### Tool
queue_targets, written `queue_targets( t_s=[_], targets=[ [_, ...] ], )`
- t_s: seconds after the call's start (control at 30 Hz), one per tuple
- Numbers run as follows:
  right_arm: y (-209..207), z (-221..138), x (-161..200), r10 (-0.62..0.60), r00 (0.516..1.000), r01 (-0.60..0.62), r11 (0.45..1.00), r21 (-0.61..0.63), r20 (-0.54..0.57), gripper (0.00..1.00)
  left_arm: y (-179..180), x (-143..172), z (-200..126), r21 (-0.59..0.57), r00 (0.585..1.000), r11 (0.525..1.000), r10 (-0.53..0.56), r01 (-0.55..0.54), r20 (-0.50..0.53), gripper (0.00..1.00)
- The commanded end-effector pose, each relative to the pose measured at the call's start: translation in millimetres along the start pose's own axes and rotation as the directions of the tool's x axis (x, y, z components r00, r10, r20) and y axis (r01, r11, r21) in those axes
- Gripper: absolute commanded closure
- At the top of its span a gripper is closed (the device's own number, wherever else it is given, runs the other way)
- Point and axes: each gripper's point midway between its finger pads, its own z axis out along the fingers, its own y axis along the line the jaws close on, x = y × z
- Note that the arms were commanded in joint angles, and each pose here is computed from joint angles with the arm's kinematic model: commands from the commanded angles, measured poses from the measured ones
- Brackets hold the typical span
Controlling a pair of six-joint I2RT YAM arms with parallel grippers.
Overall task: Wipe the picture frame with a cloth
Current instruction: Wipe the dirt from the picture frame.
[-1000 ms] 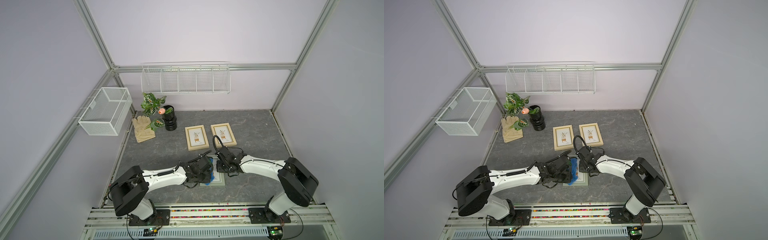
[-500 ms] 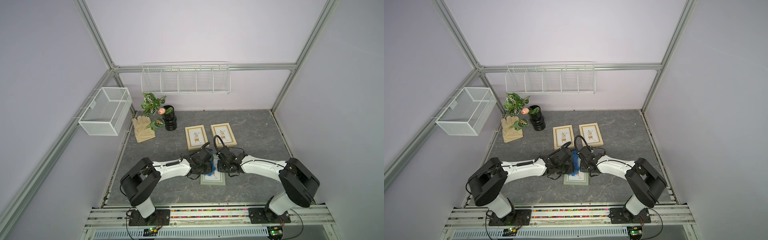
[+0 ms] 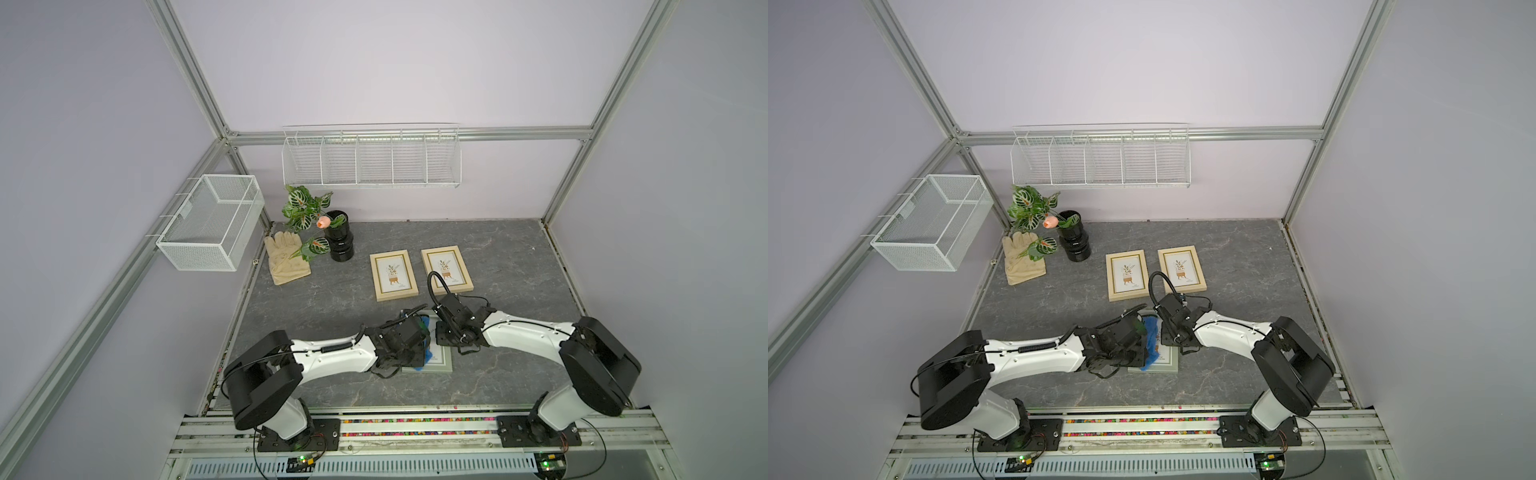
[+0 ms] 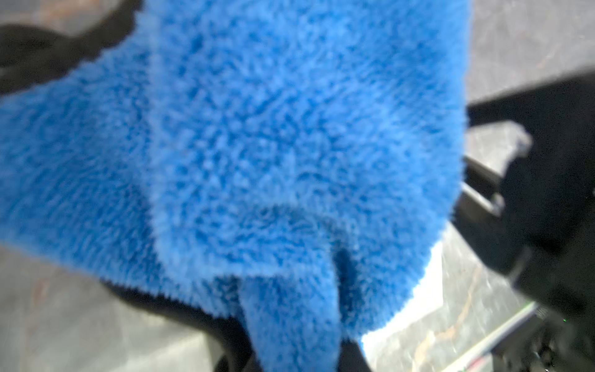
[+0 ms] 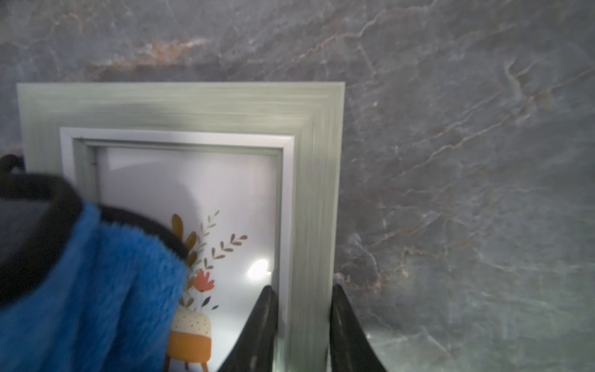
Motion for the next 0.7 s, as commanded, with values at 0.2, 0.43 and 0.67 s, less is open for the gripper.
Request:
queue_targets(
  t_s=[0.2,0.43,0.67],
  targets=[
    [-28,1,14,-0.002,0.999,0.006,0.994,0.107,-0.035,0.82,-11,47,4,0.02,0.989,0.991,0.131,-0.13,-0.061,1.0],
    [-29,4,16,0.01,0.999,-0.005,0.993,0.117,-0.043,0.82,-16,51,18,0.023,0.982,0.986,0.169,-0.168,-0.084,1.0],
    [-32,3,15,0.004,0.999,0.001,0.991,0.131,-0.038,0.82,51,38,1,-0.119,1.0,0.993,0.003,-0.006,-0.026,1.0]
  ],
)
